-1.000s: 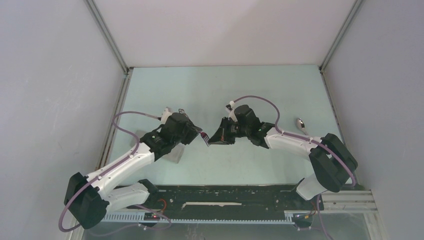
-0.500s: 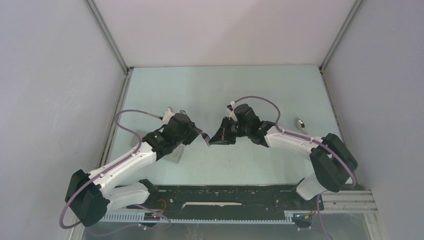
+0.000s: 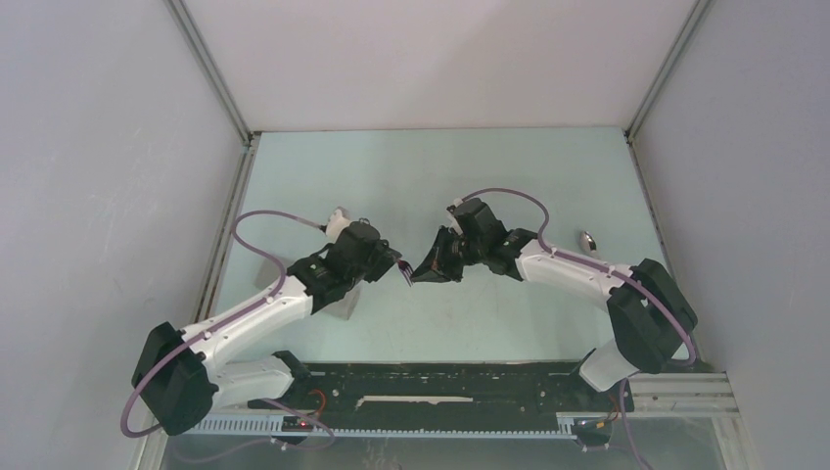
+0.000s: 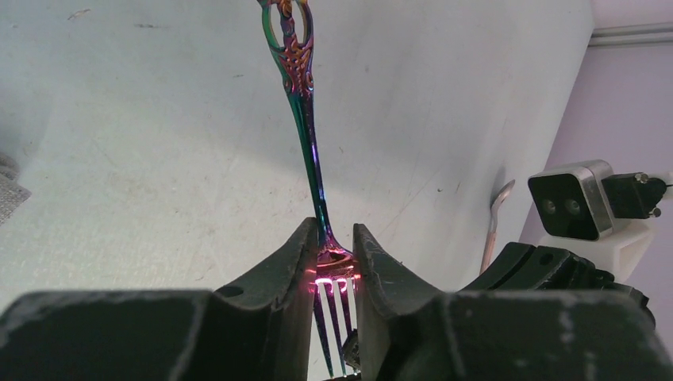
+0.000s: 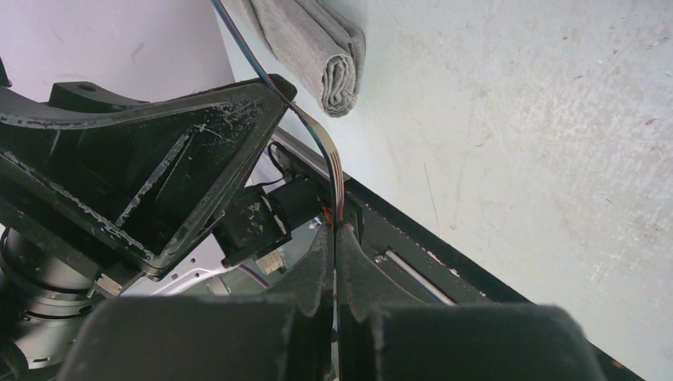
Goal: Fold the napkin into a case and place the utensils inside
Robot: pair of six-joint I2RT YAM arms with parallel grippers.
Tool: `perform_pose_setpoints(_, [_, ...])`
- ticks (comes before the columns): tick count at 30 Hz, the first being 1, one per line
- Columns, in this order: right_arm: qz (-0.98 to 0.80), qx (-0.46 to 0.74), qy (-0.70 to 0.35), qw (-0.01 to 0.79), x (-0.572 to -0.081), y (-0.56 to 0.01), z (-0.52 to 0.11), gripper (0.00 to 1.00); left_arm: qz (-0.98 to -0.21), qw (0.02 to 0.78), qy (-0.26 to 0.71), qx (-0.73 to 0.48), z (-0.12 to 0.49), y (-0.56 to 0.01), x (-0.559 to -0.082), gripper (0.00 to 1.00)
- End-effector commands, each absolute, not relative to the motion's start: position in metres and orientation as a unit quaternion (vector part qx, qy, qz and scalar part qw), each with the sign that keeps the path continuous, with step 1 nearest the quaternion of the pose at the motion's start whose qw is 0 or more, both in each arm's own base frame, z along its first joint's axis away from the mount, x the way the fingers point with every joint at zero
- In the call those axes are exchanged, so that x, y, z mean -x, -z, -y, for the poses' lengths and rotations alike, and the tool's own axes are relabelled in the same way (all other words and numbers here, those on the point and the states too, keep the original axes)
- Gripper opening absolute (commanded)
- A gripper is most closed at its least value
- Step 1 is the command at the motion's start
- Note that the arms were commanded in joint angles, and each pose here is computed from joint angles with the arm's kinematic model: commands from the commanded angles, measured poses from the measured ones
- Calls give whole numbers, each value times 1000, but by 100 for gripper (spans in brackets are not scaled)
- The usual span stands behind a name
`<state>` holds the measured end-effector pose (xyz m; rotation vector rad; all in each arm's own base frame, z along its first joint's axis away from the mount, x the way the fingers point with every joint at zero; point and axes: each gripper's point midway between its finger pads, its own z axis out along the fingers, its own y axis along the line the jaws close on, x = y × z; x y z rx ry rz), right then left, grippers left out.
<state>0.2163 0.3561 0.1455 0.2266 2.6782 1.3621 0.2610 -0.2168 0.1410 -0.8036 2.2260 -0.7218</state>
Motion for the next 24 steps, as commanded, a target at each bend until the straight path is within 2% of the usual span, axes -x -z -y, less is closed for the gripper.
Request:
perform_pose_setpoints(1, [-885, -80, -451, 84, -224, -161, -361, 0, -842, 354, 277, 299, 218, -151, -268, 27])
perform_pose_setpoints(24, [-876, -79, -468, 88, -220, -175, -367, 0, -844, 354, 270, 299, 218, -146, -270, 25])
